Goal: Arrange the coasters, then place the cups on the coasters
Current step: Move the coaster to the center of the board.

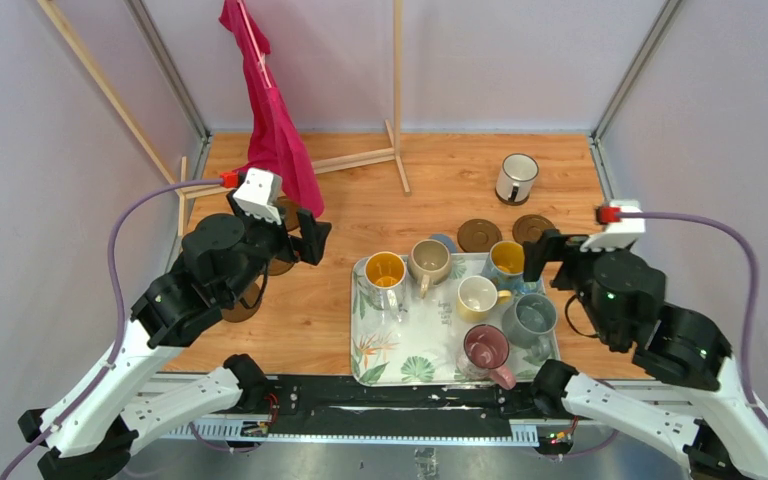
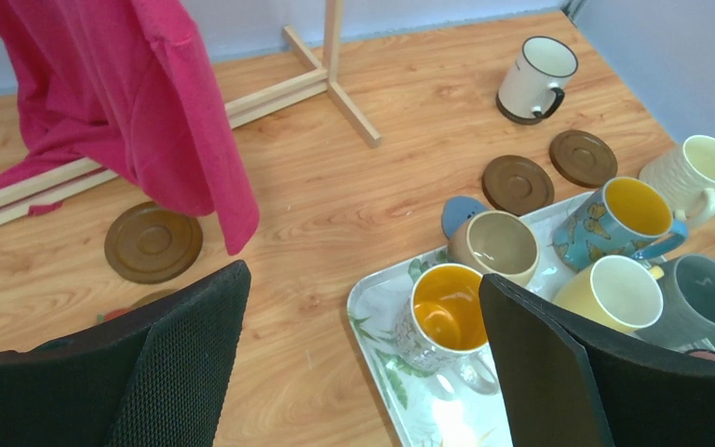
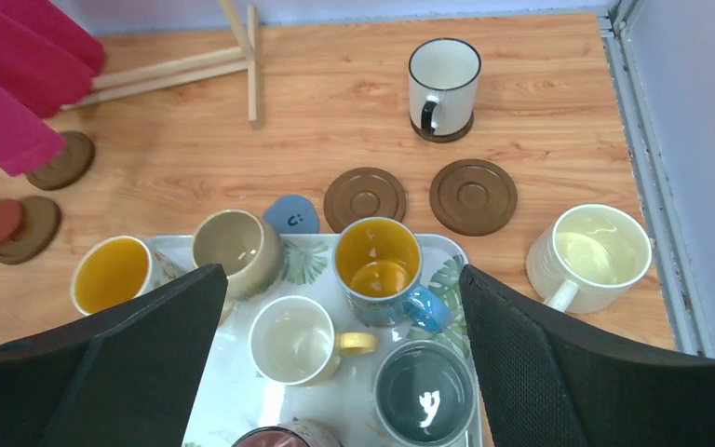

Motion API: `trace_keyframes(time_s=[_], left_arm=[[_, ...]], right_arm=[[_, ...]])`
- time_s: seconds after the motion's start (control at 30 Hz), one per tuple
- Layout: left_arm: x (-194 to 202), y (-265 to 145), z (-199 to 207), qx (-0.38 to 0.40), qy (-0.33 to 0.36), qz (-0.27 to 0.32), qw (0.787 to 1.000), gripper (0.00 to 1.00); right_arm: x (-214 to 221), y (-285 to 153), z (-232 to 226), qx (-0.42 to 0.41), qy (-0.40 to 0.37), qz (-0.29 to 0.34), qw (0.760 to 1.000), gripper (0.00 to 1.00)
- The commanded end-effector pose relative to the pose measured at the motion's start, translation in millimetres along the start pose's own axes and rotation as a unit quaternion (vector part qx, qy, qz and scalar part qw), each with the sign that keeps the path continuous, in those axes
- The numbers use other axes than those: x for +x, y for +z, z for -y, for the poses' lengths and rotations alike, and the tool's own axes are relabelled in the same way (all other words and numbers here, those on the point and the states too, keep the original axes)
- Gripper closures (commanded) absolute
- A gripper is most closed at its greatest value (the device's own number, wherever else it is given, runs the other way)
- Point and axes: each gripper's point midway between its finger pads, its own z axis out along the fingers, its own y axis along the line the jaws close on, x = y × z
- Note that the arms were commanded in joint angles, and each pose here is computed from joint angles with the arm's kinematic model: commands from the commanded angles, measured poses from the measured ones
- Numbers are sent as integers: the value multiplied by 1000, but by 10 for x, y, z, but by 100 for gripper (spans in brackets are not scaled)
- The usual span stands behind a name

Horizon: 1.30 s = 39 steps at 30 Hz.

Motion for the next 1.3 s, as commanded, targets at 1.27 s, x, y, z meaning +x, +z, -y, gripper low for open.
trace_keyframes(time_s=[1.27], left_arm=[[1826, 923, -1058, -205, -204, -167, 943, 0]], right_arm=[[428, 333, -363, -26, -113, -88, 989, 0]])
